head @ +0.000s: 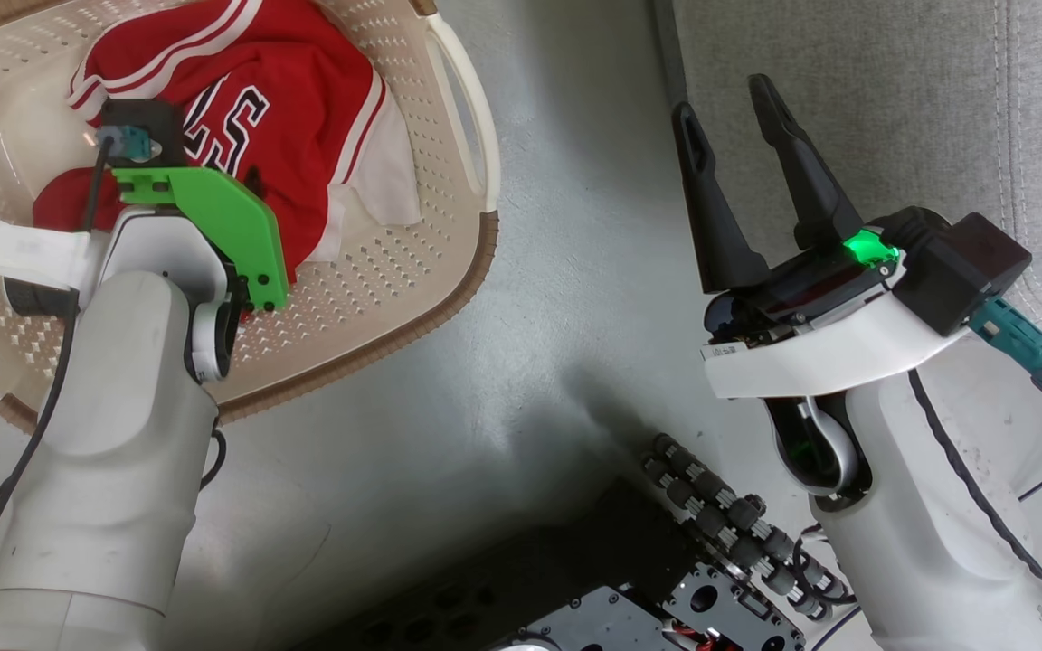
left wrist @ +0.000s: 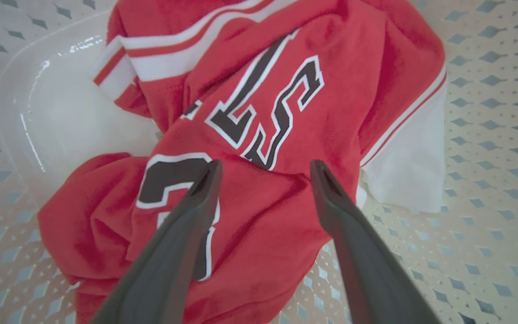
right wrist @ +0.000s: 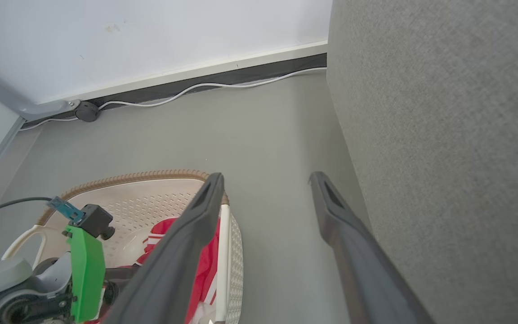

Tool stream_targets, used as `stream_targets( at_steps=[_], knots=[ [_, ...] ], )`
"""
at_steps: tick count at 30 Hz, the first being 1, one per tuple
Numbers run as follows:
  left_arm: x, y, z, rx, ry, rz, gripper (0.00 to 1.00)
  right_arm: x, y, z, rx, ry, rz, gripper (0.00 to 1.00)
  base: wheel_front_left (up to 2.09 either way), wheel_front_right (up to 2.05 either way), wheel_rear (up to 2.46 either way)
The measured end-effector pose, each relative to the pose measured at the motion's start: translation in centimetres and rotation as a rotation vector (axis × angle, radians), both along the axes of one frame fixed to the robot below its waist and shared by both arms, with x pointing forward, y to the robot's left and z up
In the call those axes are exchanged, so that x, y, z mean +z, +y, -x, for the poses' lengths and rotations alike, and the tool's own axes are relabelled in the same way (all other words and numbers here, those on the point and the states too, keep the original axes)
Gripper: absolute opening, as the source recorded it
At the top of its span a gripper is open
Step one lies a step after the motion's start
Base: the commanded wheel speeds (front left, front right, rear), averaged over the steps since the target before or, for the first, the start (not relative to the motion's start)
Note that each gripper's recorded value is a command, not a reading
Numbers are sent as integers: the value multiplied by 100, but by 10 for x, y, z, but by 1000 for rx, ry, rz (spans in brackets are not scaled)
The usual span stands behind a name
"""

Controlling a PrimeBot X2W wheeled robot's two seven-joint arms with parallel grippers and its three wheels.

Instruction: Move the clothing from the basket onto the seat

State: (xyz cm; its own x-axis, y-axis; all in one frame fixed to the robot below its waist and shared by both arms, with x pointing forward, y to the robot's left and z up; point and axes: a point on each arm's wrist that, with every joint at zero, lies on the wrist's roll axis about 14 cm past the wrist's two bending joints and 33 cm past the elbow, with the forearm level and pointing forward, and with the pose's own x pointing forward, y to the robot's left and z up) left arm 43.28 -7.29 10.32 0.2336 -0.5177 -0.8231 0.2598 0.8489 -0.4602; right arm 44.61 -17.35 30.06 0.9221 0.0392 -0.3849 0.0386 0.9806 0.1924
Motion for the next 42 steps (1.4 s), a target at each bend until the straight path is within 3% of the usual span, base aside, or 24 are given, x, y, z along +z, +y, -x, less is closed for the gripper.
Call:
stream_targets(
  at_steps=[22, 42],
  knots=[
    [-13, 2, 35, -60, 92, -9, 100, -11, -1, 8, -19, 35, -4, 100, 0, 0, 0],
    [-4, -9, 17, 29, 28, 83, 100, -16, -2, 12, -26, 52, -4, 100, 0, 0, 0]
  ],
)
